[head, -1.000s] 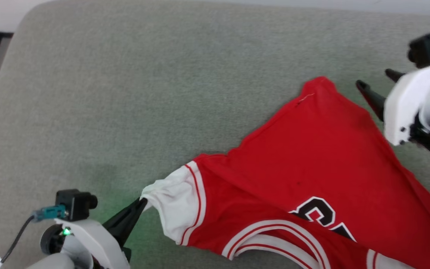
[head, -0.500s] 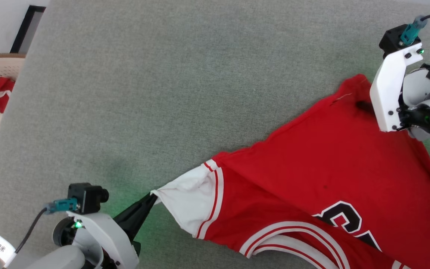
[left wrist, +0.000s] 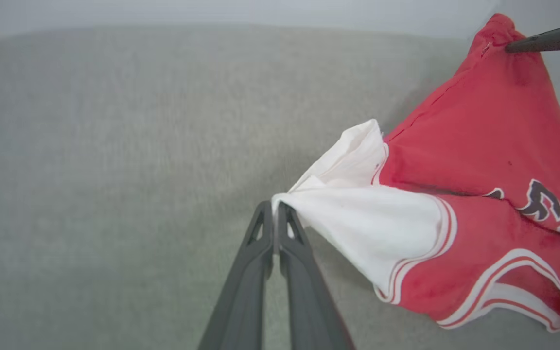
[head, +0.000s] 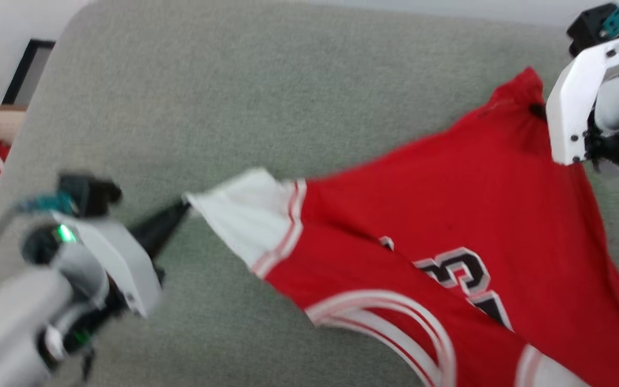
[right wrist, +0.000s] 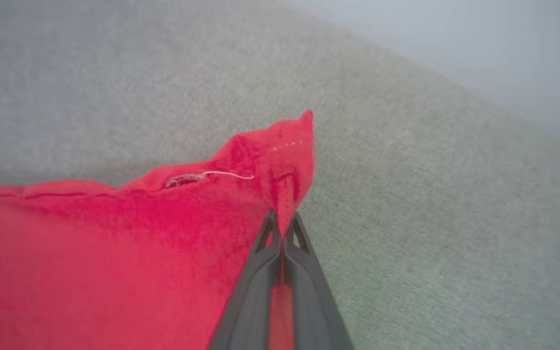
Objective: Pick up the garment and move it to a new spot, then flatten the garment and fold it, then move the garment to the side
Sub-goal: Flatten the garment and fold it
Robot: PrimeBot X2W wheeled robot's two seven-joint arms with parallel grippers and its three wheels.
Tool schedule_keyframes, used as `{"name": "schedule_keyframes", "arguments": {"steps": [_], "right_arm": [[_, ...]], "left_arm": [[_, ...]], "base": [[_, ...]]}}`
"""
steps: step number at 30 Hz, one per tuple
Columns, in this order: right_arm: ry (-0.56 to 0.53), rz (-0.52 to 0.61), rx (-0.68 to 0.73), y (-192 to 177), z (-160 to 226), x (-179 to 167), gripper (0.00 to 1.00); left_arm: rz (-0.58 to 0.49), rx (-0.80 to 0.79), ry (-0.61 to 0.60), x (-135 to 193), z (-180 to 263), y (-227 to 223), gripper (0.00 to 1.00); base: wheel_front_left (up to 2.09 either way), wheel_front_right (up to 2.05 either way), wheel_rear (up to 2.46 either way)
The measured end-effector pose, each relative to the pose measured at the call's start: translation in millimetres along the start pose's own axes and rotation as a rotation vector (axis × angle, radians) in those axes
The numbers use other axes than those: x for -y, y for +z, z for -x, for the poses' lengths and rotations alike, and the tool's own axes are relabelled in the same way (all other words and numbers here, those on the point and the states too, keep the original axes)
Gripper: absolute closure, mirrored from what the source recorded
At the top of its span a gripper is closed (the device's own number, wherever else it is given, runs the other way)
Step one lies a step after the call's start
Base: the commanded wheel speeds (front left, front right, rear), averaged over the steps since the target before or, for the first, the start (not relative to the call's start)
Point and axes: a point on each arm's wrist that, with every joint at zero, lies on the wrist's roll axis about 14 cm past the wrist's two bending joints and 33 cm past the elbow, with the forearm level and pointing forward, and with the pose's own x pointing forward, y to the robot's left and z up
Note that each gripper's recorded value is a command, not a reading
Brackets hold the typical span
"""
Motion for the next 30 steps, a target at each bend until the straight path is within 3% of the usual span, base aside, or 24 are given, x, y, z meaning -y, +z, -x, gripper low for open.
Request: {"name": "schedule_keyframes", "arguments": {"steps": [7,13,20,30], "right_arm": [[-0.046,-0.010,0.213,55.0,56.7,12.4,1.00],[-0.080,0.010,0.392,99.5,115.0,12.2,1.00],[-0.136,0.028,0.569,135.7,183.3,13.1,1.00],[-0.202,0.043,0.737,160.0,259.7,10.2,1.00]], "left_arm": [[-0.237,0.159,-0.004,8.2,10.0,124.5,1.00],[-0.355,0.289,0.006,23.5,29.5,214.6,1.00],[-0.439,0.424,0.016,45.4,53.6,290.8,1.00],[-0.504,0.616,0.045,74.6,100.8,370.0,1.00]], "base": [[0.00,0.00,0.00],[0.00,0.00,0.00],[0.00,0.00,0.00],[0.00,0.00,0.00]]}}
